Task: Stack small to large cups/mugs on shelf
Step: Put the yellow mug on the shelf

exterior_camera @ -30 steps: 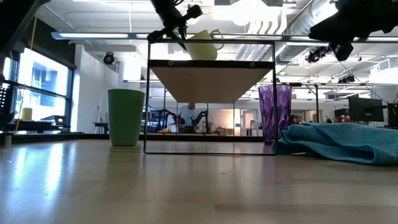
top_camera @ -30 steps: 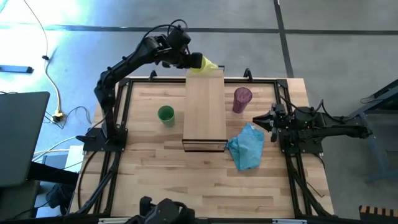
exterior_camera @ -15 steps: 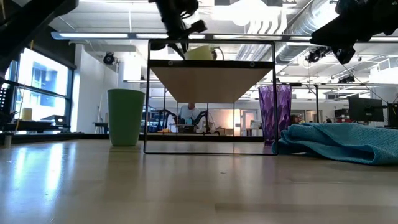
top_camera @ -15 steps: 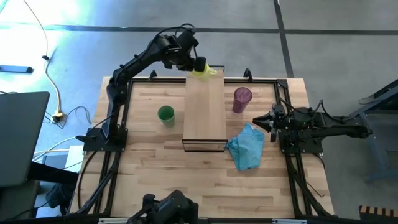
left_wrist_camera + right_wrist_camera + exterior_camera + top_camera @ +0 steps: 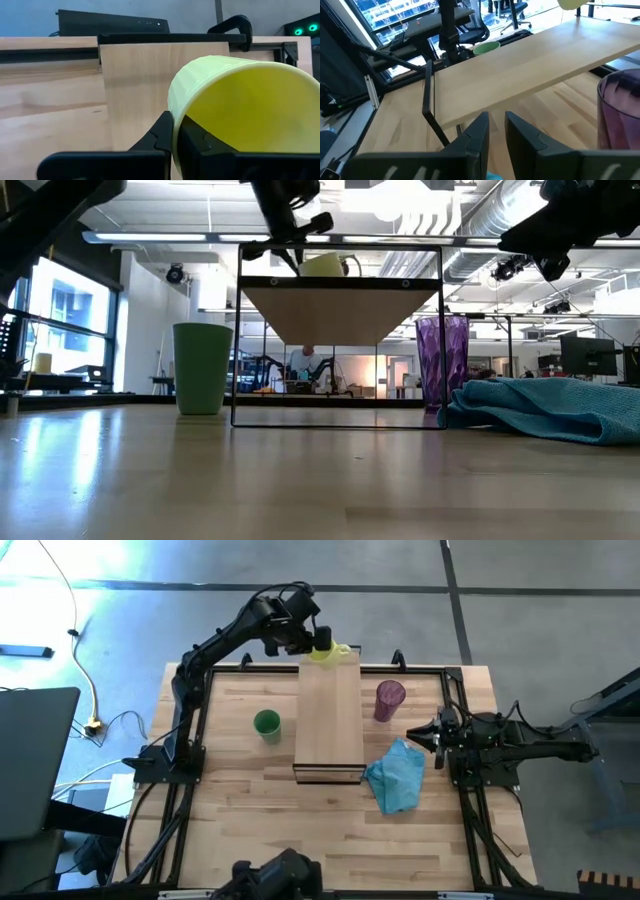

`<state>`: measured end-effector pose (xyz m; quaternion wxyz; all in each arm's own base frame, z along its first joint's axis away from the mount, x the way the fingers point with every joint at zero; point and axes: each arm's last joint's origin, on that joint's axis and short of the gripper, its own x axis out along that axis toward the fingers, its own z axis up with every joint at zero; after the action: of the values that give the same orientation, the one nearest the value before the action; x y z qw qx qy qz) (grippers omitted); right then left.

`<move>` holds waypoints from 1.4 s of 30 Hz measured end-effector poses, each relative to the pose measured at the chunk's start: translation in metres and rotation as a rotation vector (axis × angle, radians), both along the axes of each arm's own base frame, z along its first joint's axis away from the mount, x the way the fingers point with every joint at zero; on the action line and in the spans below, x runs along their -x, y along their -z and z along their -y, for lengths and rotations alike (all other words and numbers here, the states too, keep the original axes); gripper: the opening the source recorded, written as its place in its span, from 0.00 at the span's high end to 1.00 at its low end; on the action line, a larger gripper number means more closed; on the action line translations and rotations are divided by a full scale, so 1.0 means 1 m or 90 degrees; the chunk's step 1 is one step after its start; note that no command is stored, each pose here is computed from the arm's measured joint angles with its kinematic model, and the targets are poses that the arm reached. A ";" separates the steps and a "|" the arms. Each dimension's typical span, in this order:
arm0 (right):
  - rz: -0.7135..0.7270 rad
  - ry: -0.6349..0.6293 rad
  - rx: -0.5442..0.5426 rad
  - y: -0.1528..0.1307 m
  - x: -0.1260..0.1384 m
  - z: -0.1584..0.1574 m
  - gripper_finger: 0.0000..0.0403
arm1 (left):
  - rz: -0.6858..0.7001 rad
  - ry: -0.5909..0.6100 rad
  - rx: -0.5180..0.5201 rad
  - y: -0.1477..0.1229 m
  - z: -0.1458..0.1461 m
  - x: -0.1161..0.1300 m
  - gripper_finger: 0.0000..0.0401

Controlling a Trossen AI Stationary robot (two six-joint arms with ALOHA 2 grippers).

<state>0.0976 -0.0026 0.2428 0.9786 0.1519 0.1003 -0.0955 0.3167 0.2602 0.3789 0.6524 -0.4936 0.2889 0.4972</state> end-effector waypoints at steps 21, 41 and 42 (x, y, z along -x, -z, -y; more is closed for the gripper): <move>-0.028 0.001 -0.003 0.004 0.001 0.000 0.87 | -0.030 -0.010 0.014 0.023 -0.003 -0.018 1.00; -0.041 0.002 -0.003 0.006 0.002 0.000 0.87 | -0.064 -0.018 0.019 0.033 -0.008 -0.018 1.00; -0.041 0.001 -0.003 0.006 0.002 0.000 0.87 | -0.061 -0.018 0.017 0.034 -0.009 -0.020 1.00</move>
<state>0.0959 -0.0027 0.2367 0.9744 0.1511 0.1319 -0.1013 0.3366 0.2690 0.3448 0.6242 -0.4818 0.3193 0.5257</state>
